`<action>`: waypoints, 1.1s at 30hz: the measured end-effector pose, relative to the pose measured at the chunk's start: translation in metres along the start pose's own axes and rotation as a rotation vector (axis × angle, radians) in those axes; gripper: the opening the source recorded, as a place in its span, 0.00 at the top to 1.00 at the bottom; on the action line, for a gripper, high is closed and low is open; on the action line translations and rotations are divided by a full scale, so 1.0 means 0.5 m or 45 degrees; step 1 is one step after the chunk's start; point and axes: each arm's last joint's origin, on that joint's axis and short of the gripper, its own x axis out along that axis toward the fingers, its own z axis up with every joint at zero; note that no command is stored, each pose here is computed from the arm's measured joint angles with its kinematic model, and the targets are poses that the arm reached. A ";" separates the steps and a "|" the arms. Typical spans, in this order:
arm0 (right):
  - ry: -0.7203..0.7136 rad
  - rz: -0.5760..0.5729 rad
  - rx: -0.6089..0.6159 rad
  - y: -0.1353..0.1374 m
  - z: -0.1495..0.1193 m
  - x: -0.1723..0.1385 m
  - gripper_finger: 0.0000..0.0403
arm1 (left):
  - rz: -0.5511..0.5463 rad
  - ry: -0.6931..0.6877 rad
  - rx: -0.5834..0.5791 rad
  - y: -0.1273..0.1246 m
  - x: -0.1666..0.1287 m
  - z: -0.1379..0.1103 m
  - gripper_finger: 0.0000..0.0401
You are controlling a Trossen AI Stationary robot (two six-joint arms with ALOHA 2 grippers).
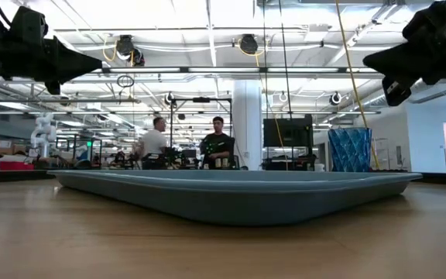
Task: Pick and place plate/cup/fork/spoon on tray
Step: Prepare the blue tray
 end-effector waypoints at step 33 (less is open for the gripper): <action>-0.883 -0.202 0.286 0.143 0.524 0.020 1.00 | -0.263 -0.232 -0.601 -0.112 0.196 0.545 0.98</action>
